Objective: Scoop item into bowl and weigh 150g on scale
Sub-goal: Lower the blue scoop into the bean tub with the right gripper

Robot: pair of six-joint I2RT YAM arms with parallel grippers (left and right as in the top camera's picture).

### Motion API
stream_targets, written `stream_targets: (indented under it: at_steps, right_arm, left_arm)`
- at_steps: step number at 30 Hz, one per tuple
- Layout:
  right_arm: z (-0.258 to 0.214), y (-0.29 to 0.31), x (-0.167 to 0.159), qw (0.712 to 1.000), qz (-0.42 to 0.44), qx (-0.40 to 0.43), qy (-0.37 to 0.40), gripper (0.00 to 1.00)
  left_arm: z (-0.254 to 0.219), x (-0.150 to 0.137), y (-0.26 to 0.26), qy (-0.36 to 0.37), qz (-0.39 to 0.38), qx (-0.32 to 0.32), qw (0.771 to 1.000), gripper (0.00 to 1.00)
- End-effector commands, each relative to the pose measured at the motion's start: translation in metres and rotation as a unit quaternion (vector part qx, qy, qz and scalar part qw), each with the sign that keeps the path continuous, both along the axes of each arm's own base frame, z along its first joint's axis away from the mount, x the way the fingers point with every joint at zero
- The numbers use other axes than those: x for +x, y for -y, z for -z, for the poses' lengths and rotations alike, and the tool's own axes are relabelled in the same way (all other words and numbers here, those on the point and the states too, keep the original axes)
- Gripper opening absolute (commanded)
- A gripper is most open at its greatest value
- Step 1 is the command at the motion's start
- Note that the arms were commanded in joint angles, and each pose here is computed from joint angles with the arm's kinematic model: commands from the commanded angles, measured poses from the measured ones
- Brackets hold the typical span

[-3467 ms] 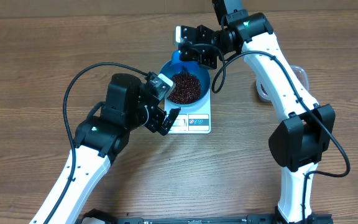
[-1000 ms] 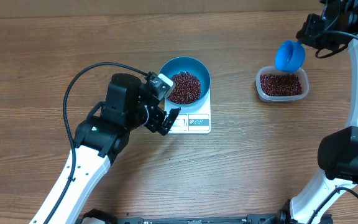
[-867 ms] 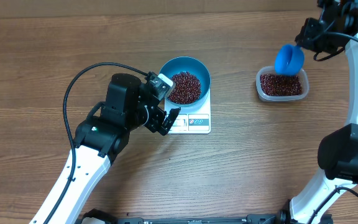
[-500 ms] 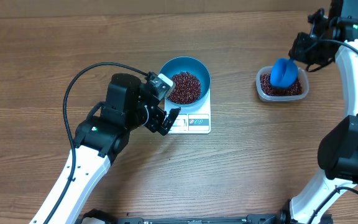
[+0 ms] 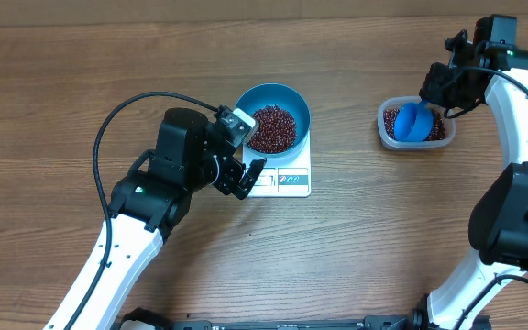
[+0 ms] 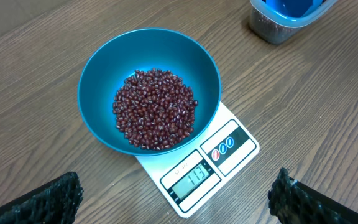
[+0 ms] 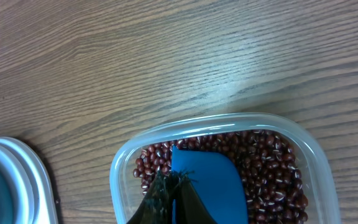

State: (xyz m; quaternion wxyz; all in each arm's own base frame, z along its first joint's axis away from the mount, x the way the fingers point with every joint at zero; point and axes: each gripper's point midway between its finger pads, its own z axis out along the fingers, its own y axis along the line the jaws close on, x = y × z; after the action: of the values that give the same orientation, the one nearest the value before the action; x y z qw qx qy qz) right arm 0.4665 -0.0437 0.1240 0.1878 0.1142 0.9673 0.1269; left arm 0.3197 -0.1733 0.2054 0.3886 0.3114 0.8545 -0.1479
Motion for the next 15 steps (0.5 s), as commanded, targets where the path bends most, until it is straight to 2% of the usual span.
stream_targets:
  at_steps: [1,15]
  right_arm:
    - [-0.007,-0.003,-0.005,1.000,-0.005,-0.003,0.003,0.04]
    - [-0.003,-0.005,-0.018,1.000,-0.005,0.002,-0.026,0.06]
  left_arm:
    - [-0.010,0.004,0.002,0.010,-0.001,-0.007,1.000,0.99]
    - [-0.010,0.004,0.002,0.010,-0.001,-0.007,1.000,0.99]
